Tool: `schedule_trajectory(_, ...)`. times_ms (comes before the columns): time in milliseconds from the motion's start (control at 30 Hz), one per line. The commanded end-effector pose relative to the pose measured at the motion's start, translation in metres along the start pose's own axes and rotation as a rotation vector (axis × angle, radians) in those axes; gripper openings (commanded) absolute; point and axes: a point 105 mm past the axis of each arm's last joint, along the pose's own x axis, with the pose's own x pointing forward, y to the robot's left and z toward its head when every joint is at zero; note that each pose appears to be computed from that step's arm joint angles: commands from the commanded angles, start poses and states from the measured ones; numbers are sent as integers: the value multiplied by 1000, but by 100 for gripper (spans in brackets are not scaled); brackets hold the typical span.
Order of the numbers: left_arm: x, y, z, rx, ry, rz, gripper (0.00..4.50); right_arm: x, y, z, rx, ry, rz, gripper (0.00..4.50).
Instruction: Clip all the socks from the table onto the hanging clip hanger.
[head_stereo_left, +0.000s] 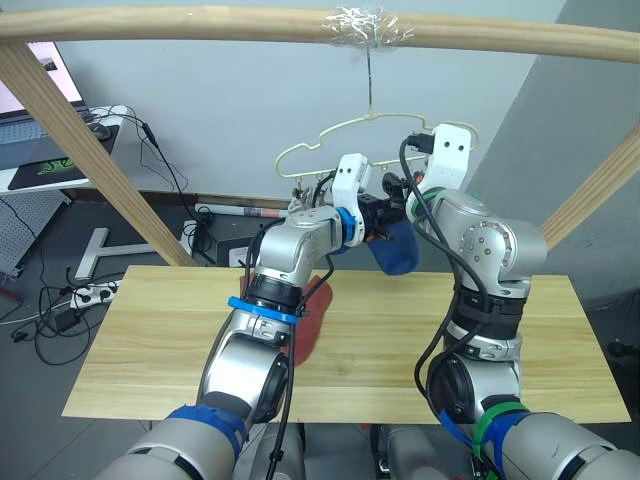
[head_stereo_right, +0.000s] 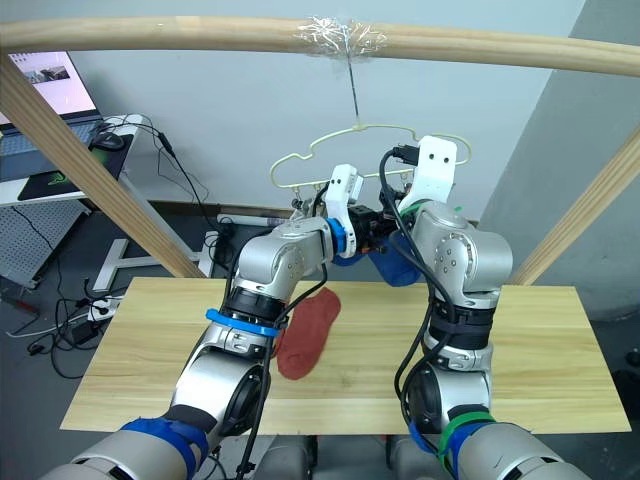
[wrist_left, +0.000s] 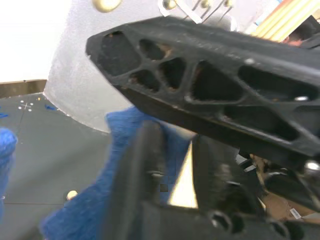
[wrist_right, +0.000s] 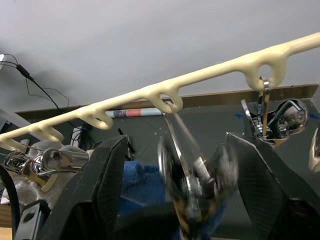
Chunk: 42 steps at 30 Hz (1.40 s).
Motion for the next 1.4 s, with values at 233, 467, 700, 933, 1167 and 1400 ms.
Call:
schedule_trajectory(233, -25, -9, -4, 65, 1, -77, 323, -23, -2, -15, -89, 46, 78, 324)
schedule_trajectory(467, -58, -8, -7, 80, -8, -129, 323, -43, -14, -34, -170, 62, 88, 324)
schedule_trajectory(700, -91, -8, 12, 168, -91, -191, 323, -56, -21, -33, -299, -58, 58, 324)
schedule_trajectory(933, -117, -7, 27, 246, -99, -272, 323, -61, -21, -29, -282, -186, 9, 324)
schedule_trajectory(1167, -132, -6, 46, 242, -108, -326, 323, -64, -18, -30, -262, -238, 3, 324)
schedule_trajectory(1400, -139, -7, 61, 264, -104, -352, 323, -61, -16, -29, -236, -260, -9, 324)
